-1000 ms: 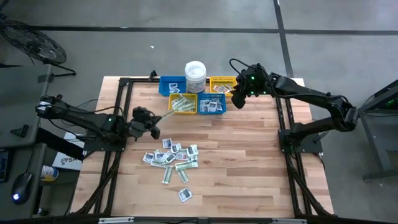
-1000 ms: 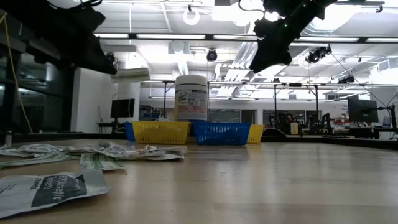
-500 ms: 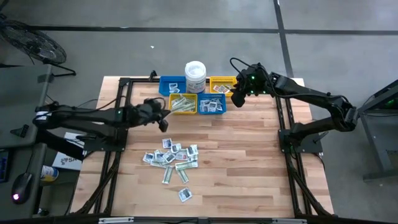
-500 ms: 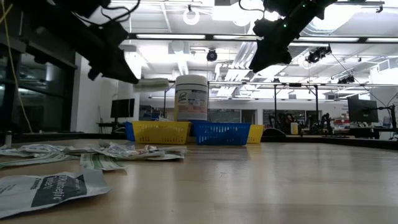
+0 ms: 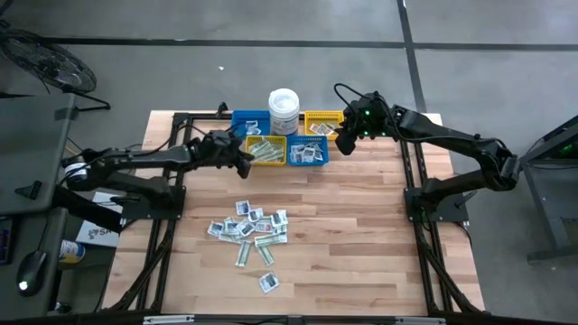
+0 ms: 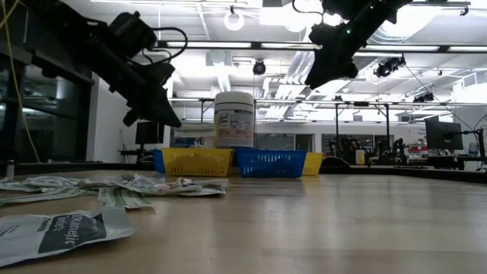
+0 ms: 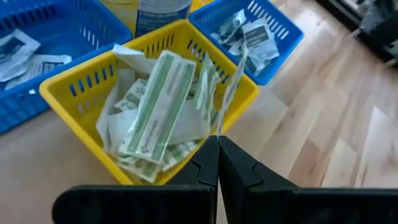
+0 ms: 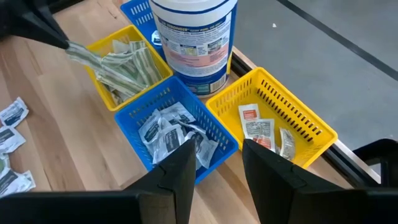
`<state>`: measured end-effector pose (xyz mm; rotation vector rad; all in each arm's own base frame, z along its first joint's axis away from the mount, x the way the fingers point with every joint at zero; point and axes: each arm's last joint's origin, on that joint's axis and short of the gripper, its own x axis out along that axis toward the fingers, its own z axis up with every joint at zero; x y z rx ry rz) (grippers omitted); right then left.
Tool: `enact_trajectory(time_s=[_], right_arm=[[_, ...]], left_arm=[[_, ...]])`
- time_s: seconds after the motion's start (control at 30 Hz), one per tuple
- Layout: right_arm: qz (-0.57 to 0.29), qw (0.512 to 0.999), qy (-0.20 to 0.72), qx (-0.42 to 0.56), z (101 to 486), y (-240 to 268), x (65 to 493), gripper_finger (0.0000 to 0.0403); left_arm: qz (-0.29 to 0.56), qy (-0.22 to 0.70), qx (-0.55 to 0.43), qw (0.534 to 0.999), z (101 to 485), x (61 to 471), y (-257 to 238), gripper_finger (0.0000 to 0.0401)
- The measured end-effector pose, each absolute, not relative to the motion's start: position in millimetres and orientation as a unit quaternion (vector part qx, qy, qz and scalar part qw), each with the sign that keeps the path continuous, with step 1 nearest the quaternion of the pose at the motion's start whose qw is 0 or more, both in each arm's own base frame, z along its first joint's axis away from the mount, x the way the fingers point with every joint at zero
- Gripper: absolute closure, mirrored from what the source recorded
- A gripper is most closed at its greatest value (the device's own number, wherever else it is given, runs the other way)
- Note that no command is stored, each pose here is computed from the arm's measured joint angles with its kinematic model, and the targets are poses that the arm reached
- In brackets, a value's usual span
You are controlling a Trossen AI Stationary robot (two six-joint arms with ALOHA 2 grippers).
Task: Pick & Place First Aid Supplies
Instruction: Put the green bandage pad into the left yellow bin
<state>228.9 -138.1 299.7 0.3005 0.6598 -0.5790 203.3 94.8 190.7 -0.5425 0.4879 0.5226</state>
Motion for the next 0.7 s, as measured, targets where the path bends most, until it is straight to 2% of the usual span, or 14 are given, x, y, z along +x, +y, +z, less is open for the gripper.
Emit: enact_trajectory(time_s=[0.3,0.57,0.7], right_arm=[[-0.281,0.894,0.317,0.148,300,-138,229,0.0277],[-0.281,0.894,0.317,0.148,300,-138,229,0.0277],[-0.281,0.894,0.317,0.149,300,-138,229,0.0277]], left_arm=[[0.225,0.248,-0.262,0.905,187,216,122,0.0401],[0.236,0.316,-0.263,0.881,185,233,146,0.0401],[0.267,0.348,-0.260,0.860,181,236,150,0.0401]])
